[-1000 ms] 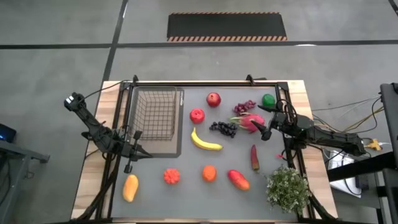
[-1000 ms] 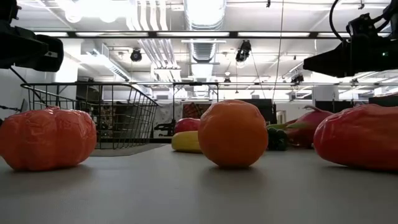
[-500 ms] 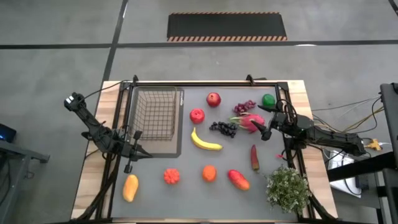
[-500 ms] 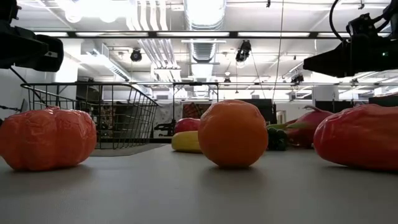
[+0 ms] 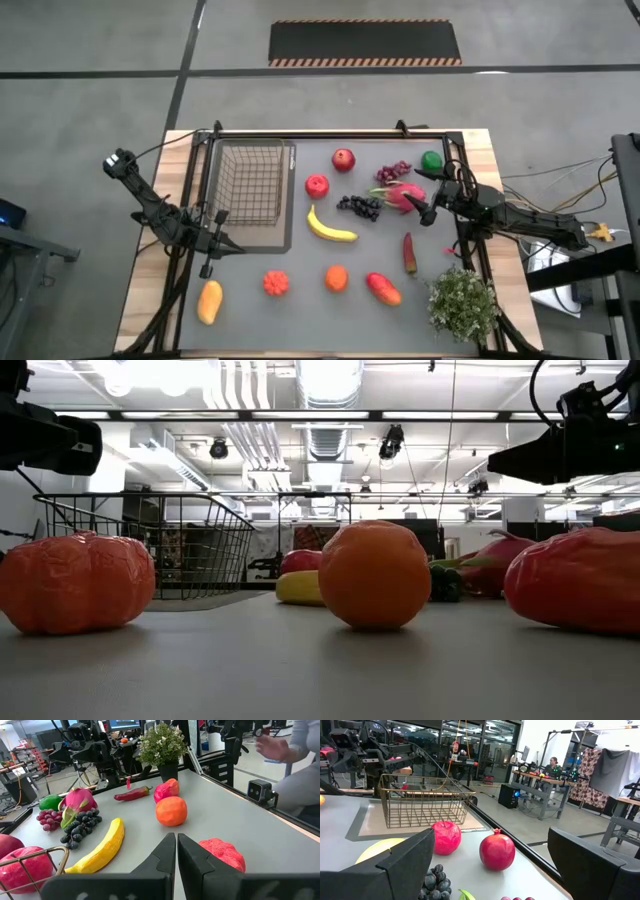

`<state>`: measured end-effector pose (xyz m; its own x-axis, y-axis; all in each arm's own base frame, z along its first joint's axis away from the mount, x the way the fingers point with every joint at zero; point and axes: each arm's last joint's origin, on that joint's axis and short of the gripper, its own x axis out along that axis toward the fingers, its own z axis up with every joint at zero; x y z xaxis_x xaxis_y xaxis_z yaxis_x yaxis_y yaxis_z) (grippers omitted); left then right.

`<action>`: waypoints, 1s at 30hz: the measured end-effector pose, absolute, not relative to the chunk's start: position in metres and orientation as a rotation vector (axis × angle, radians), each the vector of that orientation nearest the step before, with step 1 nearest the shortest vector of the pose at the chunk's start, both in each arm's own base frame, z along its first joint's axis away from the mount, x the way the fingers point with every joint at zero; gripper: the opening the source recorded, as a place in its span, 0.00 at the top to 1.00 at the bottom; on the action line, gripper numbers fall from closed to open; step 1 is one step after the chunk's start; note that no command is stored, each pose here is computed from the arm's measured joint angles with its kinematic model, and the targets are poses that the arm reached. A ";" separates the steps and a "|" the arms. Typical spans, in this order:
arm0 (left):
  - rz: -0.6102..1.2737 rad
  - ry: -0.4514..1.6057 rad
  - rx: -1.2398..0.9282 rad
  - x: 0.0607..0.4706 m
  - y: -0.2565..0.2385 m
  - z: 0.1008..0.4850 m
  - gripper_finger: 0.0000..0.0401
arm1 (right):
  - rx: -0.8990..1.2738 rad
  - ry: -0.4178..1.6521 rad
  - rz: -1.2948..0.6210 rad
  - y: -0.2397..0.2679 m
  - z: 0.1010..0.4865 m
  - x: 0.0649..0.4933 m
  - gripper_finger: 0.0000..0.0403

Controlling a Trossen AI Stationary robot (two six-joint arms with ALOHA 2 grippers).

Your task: Build produce basket

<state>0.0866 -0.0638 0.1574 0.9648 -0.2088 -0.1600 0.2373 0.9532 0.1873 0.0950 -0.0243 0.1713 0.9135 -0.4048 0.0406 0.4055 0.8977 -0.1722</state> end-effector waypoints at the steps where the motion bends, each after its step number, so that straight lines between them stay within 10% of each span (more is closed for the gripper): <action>1: -0.228 0.139 0.207 0.087 -0.064 0.157 1.00 | -0.179 -0.004 -0.420 -0.024 0.171 0.095 0.09; 9: -0.237 0.072 0.388 0.087 -0.064 0.162 1.00 | -0.205 0.001 -0.420 -0.024 0.171 0.095 0.09; 17: -0.216 -0.332 -0.109 0.083 -0.061 0.211 1.00 | 0.383 -0.159 -0.407 -0.024 0.175 0.095 0.09; 30: -0.186 -0.619 -0.336 0.069 -0.048 0.239 1.00 | 0.391 -0.155 -0.414 -0.025 0.174 0.095 0.09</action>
<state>0.0695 -0.0477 0.2390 0.8004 -0.0708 0.5953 0.2698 0.9293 -0.2522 0.0947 -0.0246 0.1739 0.9049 -0.4202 0.0677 0.3613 0.8425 0.3996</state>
